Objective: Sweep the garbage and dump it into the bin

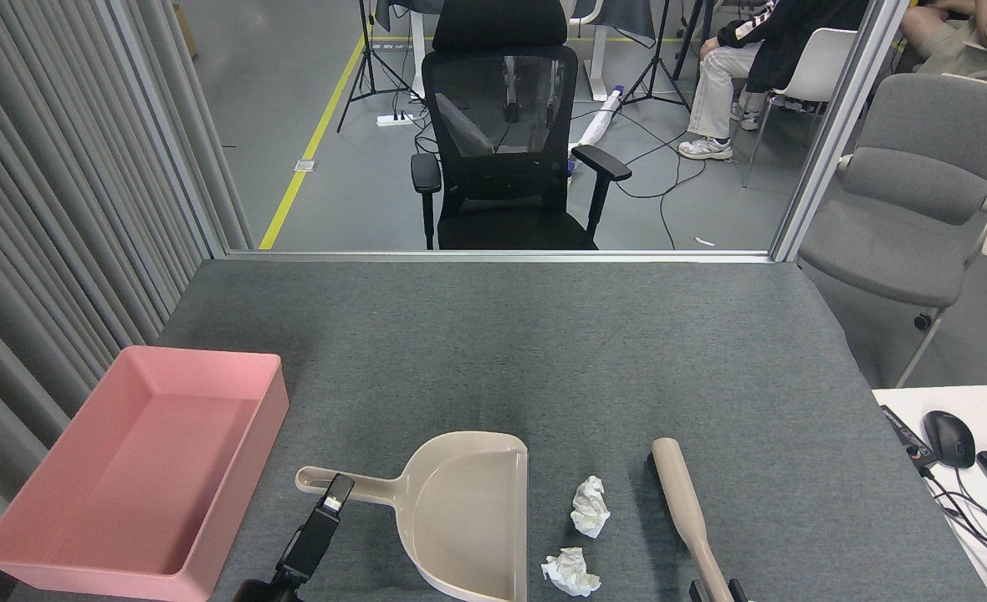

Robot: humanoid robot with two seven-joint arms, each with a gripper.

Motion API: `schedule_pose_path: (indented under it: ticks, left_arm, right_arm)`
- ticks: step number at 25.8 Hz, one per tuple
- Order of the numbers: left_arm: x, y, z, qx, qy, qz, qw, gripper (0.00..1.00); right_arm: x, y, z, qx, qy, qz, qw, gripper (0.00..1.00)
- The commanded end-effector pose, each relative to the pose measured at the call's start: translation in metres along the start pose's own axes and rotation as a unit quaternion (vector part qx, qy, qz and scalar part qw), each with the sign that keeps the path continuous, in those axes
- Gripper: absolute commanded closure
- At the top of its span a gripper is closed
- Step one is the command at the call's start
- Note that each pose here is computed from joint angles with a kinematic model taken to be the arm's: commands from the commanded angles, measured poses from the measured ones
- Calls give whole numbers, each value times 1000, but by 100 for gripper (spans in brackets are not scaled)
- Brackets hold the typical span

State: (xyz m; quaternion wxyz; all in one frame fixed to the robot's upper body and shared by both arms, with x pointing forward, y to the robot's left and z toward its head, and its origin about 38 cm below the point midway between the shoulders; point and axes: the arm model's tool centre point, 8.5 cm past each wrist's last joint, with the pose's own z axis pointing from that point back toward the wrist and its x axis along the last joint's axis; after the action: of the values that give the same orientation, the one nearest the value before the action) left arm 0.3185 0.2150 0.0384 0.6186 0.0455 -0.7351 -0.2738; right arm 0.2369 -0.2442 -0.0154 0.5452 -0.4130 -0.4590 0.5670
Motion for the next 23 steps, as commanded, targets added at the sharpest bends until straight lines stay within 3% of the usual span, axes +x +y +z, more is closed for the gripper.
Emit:
schedule_pose_path:
  ticks: [1,13,18,23]
  left_arm:
    - [0,0,0,0,0,0,1000,1]
    - [0,0,0,0,0,0,1000,1]
    - [-1,-2,0,-2,2,2,1000,1]
    - [2,-1,-3,-1,-5,0,1000,1]
  right_arm:
    - [0,0,0,-1,0,0,1000,52]
    - [-2,0,0,0,-2,5,1000,70]
    - [-2,0,0,-1,-2,5,1000,90]
    - [-2,0,1,-2,-3,5,1000,93]
